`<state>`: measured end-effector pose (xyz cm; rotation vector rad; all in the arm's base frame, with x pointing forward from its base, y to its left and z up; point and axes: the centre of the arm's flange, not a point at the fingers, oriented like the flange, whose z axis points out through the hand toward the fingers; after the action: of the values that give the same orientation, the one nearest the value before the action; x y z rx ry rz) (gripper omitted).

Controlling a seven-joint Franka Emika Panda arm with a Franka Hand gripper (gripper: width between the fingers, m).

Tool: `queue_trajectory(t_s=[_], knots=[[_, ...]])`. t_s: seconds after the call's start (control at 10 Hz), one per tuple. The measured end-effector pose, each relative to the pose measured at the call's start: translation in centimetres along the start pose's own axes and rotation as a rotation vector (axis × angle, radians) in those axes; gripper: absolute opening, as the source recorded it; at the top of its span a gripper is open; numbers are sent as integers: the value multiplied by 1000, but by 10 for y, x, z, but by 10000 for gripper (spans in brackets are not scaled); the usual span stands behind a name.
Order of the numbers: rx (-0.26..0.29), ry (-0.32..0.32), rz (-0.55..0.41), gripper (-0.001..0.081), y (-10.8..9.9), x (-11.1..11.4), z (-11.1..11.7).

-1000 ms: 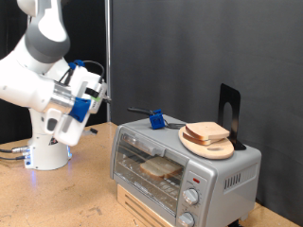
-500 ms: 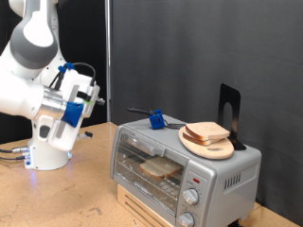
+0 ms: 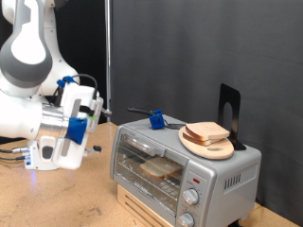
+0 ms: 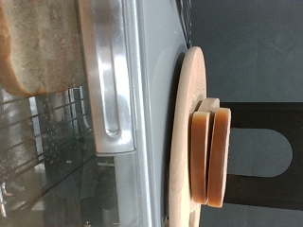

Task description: Make a piece of toast with the oven

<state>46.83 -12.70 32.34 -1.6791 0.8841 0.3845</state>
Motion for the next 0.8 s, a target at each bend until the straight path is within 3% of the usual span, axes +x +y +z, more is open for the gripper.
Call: queue_trajectory(t_s=[0.3, 0.6, 0.8], knots=[[4, -29, 48, 800, 1, -1, 2], [151, 51, 93, 800, -18, 27, 27], [188, 43, 73, 800, -30, 45, 42]])
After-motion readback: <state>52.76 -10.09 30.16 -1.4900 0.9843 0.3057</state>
